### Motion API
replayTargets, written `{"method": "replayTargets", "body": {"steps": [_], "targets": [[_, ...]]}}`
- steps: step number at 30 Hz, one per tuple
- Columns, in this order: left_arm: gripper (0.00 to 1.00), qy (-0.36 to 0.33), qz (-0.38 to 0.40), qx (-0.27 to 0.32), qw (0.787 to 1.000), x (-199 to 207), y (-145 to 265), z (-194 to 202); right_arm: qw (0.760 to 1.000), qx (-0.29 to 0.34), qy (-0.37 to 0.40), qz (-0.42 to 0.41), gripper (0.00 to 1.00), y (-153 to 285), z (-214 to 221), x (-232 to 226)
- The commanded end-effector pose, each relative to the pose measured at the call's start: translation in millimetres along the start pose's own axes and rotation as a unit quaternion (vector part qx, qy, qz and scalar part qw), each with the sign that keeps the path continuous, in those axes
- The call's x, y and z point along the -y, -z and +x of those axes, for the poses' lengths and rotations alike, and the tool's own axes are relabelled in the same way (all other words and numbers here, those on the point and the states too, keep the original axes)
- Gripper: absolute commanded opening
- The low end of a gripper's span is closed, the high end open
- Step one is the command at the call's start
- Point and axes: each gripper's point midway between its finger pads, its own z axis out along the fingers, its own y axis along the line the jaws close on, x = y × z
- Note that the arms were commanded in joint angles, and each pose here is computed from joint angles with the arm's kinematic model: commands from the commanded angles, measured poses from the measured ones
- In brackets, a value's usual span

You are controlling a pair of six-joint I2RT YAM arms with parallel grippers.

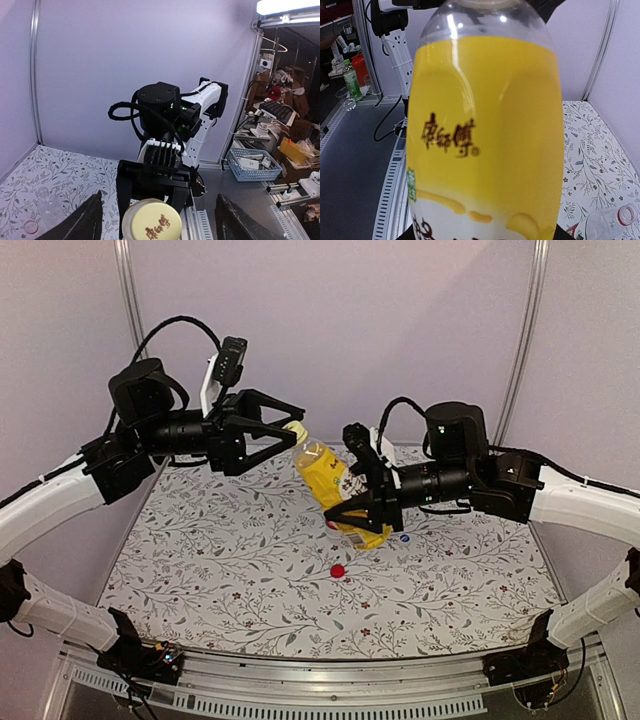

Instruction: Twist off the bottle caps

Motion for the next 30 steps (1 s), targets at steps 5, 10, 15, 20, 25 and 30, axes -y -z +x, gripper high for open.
{"method": "replayTargets", "body": {"steps": [5,10,15,20,25,30], "targets": [[0.61,-0.037,0.066,0.004,0.997,19.5,-2.8,-4.3,0.998,0.032,-0.004,-0.054,0.38,3.3,-12.6,-13.2],[0.54,-0.037,0.071,0.004,0.997,20.2,-3.9,-4.6,0.998,0.029,-0.008,-0.057,0.38,0.0,-9.9,-12.4],[0.47,-0.039,0.070,0.004,0.997,19.3,-4.2,-4.1,0.998,0.027,-0.009,-0.055,0.38,-0.5,-8.7,-10.7],[0.37,-0.038,0.072,0.003,0.997,19.0,-4.8,-3.3,0.998,0.024,-0.011,-0.050,0.38,-1.7,-6.1,-8.5],[0.26,-0.035,0.065,0.006,0.997,17.3,-4.7,-4.3,0.999,0.020,-0.015,-0.039,0.38,-3.0,-4.3,-4.0],[0.13,-0.008,0.013,0.016,1.000,0.8,-4.3,-3.5,0.999,-0.003,-0.026,0.040,0.38,-3.6,0.4,24.0]]}}
